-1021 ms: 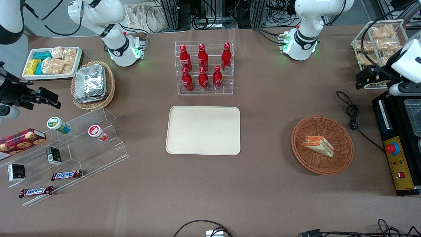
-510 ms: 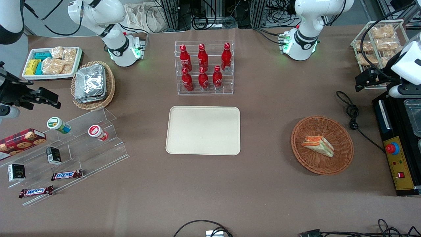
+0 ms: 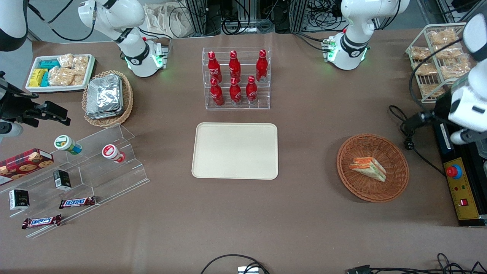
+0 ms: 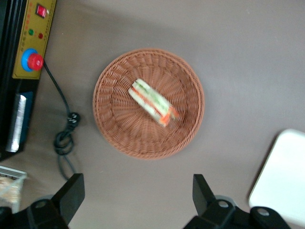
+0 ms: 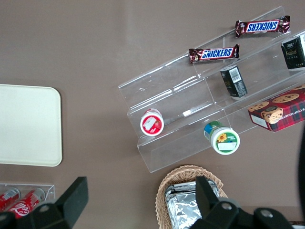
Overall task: Place sandwich from basket to tray
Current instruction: 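Move the left gripper down over the sandwich in the wicker basket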
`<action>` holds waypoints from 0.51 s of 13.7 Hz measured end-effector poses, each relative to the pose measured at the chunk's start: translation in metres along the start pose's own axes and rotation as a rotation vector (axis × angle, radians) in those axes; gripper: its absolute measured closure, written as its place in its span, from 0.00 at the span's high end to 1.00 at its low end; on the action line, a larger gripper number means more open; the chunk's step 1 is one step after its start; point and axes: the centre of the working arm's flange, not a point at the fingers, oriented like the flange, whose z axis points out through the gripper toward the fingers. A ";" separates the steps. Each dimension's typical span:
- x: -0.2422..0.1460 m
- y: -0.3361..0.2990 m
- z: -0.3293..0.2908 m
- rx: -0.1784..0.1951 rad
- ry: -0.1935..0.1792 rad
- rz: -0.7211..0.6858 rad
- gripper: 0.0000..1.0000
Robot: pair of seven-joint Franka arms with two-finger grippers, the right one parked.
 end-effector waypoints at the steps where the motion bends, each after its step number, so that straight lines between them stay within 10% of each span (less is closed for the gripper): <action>1: 0.005 0.003 0.020 -0.008 0.014 -0.086 1.00; 7: 0.032 0.030 0.142 -0.010 -0.021 -0.769 1.00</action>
